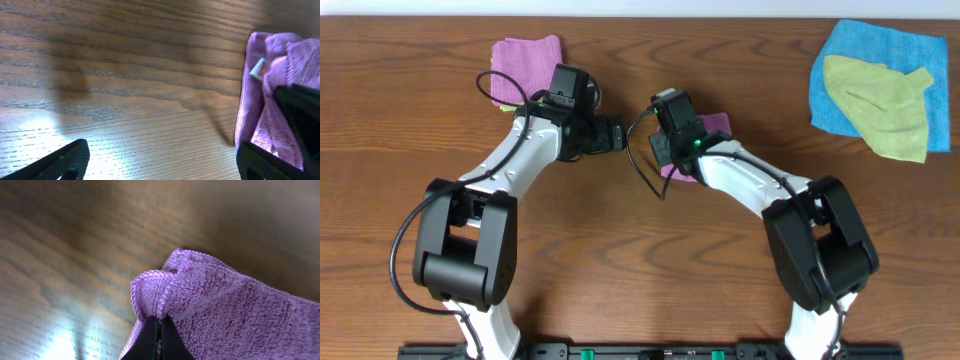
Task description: Fold the cloth
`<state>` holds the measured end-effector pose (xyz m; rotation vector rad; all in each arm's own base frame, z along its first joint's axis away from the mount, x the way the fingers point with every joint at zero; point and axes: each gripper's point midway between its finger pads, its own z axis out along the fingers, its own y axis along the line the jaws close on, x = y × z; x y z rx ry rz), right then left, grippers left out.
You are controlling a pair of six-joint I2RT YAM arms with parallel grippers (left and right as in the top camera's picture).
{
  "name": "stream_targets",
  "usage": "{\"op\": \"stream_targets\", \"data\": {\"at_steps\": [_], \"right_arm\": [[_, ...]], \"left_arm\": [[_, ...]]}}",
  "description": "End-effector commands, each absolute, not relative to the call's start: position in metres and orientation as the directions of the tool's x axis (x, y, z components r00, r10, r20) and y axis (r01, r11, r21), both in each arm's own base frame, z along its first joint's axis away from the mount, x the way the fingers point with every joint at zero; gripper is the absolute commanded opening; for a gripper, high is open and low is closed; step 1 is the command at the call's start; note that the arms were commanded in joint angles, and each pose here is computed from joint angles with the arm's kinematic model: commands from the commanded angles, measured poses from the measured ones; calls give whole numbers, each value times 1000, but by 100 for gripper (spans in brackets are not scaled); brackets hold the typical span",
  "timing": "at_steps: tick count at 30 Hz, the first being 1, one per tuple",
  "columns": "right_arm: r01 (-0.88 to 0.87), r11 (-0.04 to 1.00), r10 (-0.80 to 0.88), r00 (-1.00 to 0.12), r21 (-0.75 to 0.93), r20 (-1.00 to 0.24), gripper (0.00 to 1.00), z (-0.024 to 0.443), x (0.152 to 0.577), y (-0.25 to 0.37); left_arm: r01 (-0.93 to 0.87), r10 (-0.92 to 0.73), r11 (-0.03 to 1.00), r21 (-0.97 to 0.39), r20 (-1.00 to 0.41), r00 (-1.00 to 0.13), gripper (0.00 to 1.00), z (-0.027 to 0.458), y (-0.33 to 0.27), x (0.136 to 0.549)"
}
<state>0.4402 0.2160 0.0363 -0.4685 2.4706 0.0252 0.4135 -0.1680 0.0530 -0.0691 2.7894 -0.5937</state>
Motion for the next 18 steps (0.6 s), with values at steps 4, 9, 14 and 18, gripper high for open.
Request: {"op": "stream_targets", "data": {"at_steps": [4,9,14,18], "right_arm": [[-303,945,-316,-741,-124,-592,1,44,448,214],[-297,944,-322,-744,-142,-586,3,44,448,211],[-301,944,-322,-746,-137,-582,6,43,446,211],[-301,944,-322,-746,-136,-583,4,43,447,211]], "left_arm": [[33,-106,908,-419,-306,-946,95,71,-170,419],[31,-107,911,-412,-309,-945,95,71,-169,419],[31,-108,911,-411,-310,-945,95,70,-168,419],[31,-108,911,-411,-309,-945,95,70,-168,419]]}}
